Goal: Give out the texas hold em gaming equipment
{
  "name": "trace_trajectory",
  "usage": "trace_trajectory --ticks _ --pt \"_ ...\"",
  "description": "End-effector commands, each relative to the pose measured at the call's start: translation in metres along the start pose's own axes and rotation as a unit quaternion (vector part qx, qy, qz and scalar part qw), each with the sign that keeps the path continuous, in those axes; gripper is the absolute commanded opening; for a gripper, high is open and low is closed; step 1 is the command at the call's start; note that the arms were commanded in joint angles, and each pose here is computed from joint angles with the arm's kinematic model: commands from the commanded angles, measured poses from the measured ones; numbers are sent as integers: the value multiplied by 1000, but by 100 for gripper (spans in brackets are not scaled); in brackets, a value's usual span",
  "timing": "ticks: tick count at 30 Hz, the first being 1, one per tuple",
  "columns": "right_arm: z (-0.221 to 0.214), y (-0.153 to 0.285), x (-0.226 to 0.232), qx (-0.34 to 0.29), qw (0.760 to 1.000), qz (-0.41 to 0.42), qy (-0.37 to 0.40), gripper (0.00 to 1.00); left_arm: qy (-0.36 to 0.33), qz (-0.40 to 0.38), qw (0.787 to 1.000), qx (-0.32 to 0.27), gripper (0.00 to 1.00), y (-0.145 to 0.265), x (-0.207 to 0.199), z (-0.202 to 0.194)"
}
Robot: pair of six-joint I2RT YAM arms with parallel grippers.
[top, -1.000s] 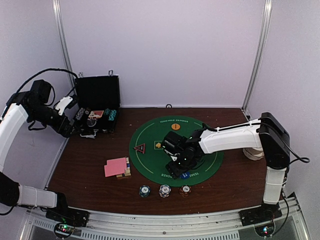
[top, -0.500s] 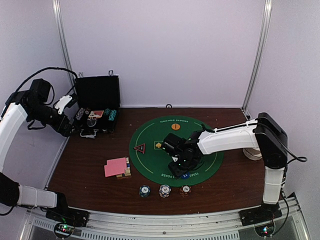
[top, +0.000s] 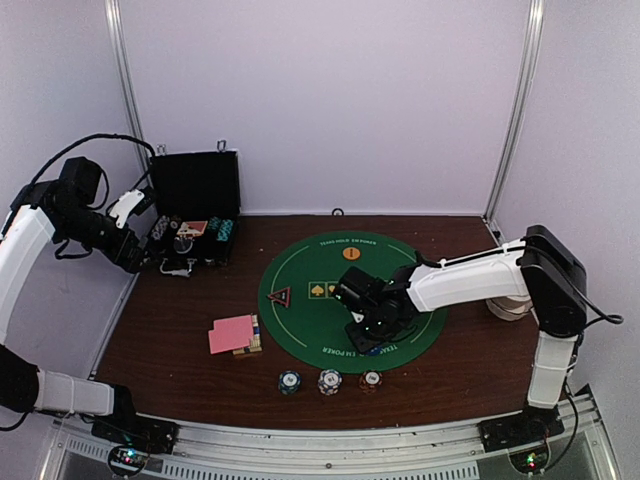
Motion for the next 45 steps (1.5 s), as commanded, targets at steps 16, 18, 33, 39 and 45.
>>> trace_trajectory --ticks 16,18,33,39,45 --pt "-25 13 -62 28 997 -72 -1 36 -1 11 1000 -16 98 8 4 9" --pt "-25 15 -65 26 997 -76 0 36 -2 12 1000 -15 98 8 4 8" --pt "-12 82 -46 -2 1000 -8 14 65 -7 20 1000 -16 98 13 5 9" --pt "-39 113 -12 21 996 78 36 88 -10 21 1000 -16 97 15 5 10" --pt "-67 104 16 60 990 108 63 93 -8 19 1000 -22 98 17 4 12"
Point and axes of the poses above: each gripper's point midway between its finger pads, its own y axis back along the fingers, its own x axis along the line the jaws close on, z = x × y, the point moved 2 cm from there along y, back along the fingers, and after that the axes turned 14 degrees about -y, right-handed, at the moved point
